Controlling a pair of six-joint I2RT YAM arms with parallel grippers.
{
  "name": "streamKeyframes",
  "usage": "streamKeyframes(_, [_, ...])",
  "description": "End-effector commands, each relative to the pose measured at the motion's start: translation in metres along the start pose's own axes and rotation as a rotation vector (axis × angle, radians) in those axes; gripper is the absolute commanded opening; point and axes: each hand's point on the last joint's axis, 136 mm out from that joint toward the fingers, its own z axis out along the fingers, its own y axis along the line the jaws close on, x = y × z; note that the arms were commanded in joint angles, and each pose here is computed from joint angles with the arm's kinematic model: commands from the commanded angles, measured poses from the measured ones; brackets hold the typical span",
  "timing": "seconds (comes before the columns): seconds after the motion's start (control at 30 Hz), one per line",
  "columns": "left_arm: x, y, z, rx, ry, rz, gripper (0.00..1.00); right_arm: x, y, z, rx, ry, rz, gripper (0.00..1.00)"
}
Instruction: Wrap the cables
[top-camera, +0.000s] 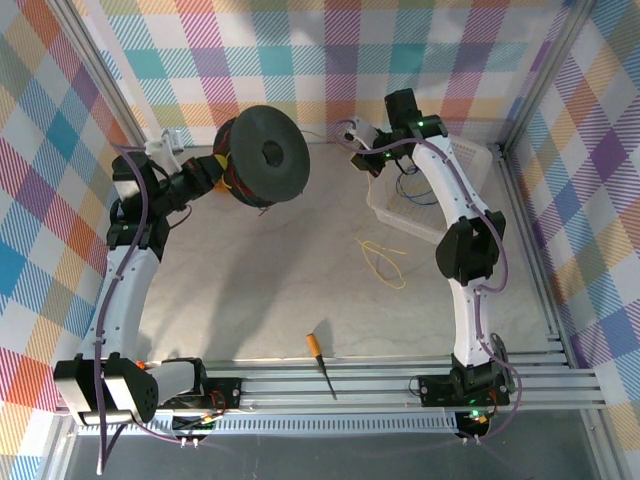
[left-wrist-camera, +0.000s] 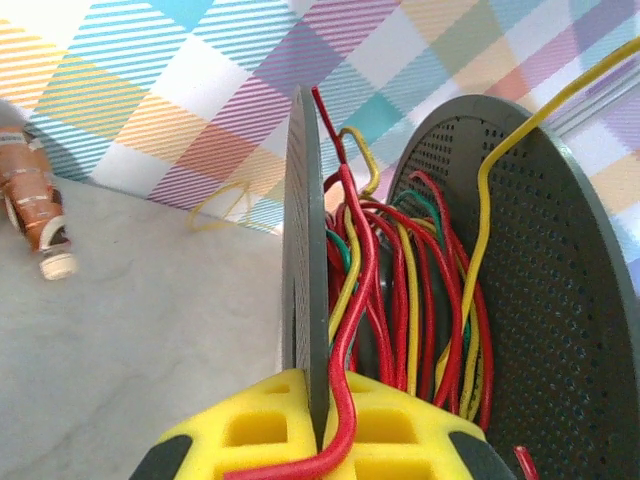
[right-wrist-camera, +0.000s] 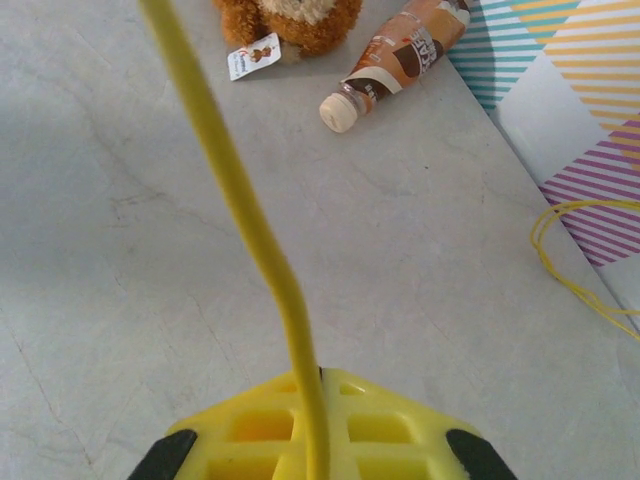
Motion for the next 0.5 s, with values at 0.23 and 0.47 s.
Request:
streamKeyframes(0.23, [-0.070,-0.037,-0.019,0.084,-0.234,0.041,0.00,-0.014,0.033,-0.012,-0.054,-0.028,0.016,0.00])
streamKeyframes(0.47, [-0.089,0.007,-0.011,-0.052,-0.358,-0.076,0.00,-0.016,0.090,0.004,-0.193,0.006,-0.034,0.00])
